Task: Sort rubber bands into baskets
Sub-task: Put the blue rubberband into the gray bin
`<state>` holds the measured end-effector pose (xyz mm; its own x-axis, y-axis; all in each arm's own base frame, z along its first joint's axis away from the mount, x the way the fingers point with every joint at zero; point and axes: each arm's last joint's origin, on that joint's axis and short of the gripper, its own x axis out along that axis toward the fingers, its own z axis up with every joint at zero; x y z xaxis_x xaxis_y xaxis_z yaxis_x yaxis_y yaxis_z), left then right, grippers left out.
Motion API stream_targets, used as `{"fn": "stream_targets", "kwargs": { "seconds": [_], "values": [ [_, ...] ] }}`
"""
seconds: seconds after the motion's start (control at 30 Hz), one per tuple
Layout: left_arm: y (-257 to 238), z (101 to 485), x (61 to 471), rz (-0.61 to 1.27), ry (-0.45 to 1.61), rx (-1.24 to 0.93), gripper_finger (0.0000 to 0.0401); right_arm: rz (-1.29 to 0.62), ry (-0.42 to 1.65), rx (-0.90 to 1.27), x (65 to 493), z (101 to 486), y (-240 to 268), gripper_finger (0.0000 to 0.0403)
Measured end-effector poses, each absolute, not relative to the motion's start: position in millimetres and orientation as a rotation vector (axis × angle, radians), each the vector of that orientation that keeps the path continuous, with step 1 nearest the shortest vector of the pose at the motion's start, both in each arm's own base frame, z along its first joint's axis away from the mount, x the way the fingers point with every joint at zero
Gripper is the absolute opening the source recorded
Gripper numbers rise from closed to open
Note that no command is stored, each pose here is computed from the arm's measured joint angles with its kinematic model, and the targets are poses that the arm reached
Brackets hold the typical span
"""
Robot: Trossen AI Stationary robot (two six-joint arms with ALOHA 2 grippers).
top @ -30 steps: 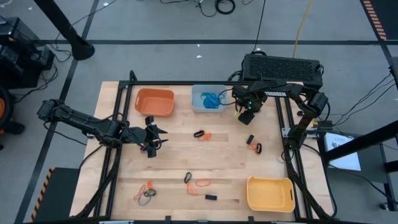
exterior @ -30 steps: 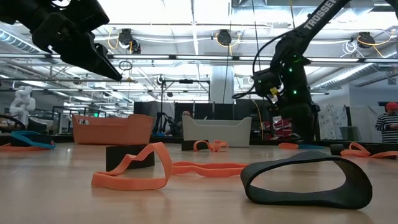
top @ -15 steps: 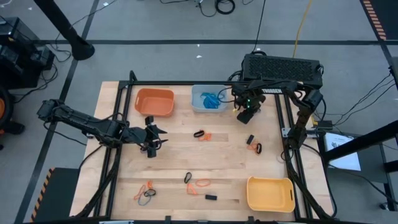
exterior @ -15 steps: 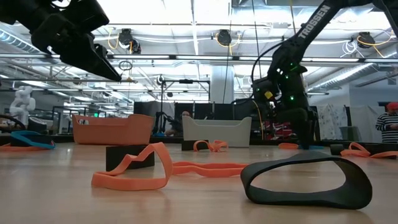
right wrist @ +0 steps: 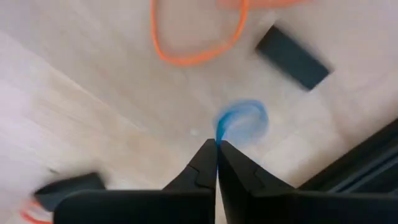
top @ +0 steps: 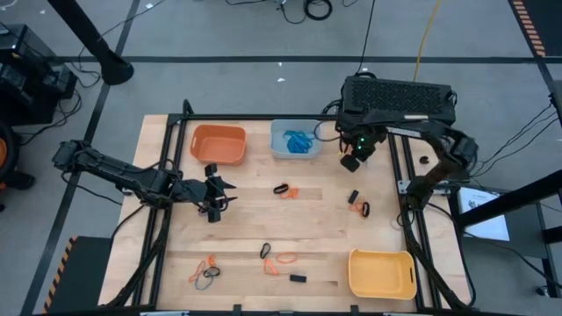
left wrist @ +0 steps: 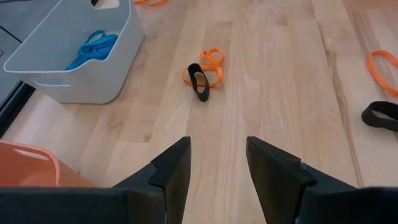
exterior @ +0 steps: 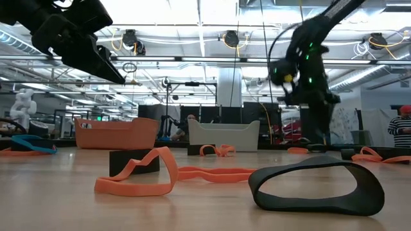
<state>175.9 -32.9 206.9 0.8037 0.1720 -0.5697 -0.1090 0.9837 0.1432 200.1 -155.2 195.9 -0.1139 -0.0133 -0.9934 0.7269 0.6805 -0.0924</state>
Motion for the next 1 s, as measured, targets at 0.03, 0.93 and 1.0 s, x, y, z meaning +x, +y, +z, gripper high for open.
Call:
{"fn": "stream_targets", "kwargs": {
  "seconds": [0.03,0.93,1.0],
  "values": [
    [-33.0,207.0,175.9,0.151,0.619,0.105,0.0164,-0.704,1.546,0.6,198.8,202.3,-152.2,0.0002],
    [-32.1,207.4,176.0,0.185,0.611,0.101,0.0164,-0.407,0.478,0.327,338.6,223.9,-124.8,0.0],
    [-32.1,207.4,176.0,0.188,0.61,0.094,0.0164,-0.495,0.507,0.318,337.5,214.6,-134.0,0.0]
  ]
}}
